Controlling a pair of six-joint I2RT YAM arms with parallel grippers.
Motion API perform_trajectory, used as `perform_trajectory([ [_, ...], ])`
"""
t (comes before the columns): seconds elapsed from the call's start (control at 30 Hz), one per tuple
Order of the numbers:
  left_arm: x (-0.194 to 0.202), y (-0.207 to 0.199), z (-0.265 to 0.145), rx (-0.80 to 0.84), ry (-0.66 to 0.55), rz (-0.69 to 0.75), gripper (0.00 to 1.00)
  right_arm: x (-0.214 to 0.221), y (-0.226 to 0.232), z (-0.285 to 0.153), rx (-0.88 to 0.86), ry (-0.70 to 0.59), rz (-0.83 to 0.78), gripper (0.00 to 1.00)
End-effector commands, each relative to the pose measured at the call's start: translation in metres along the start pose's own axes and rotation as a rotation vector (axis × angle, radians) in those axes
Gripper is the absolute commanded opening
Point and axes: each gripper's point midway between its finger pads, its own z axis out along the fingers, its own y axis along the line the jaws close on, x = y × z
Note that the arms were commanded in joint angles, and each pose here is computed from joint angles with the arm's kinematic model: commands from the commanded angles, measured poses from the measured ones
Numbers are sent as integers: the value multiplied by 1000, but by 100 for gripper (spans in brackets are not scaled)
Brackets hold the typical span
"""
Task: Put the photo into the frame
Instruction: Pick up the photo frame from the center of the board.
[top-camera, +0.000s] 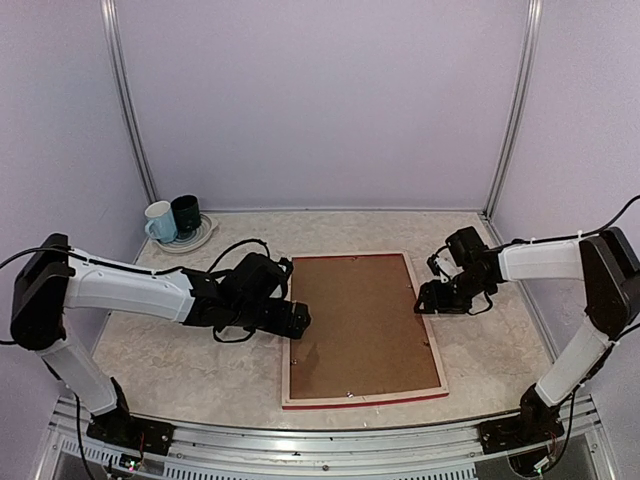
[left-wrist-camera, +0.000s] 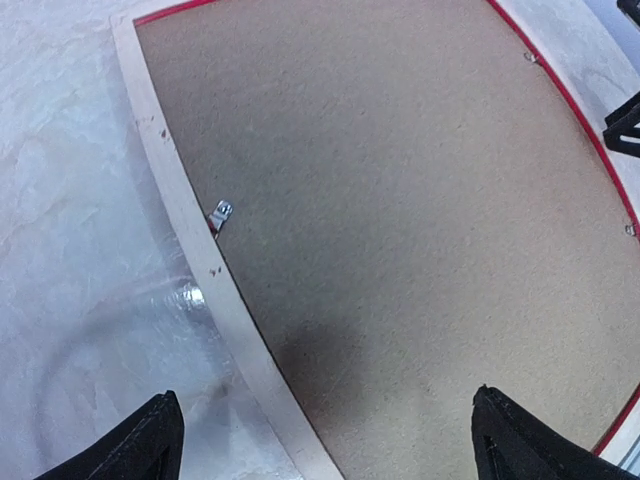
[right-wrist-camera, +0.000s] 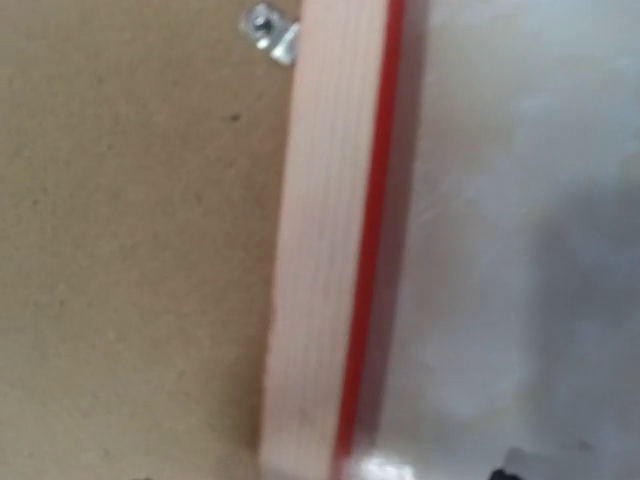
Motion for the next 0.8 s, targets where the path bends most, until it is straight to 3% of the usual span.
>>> perform_trajectory([
  [0.0,14,8,10,6,34,-30,96,-2,10,10,-73,-28,12,72],
  [0.4,43,17,41,2,120,-36,68,17,10,27,-116,16,28,80],
  [0.57,56,18,51,12,153,-35,62,20,18,27,-178,24,31,79],
  [0.77,66,13,59,44,178,-36,61,19,52,12,-375,22,12,78],
])
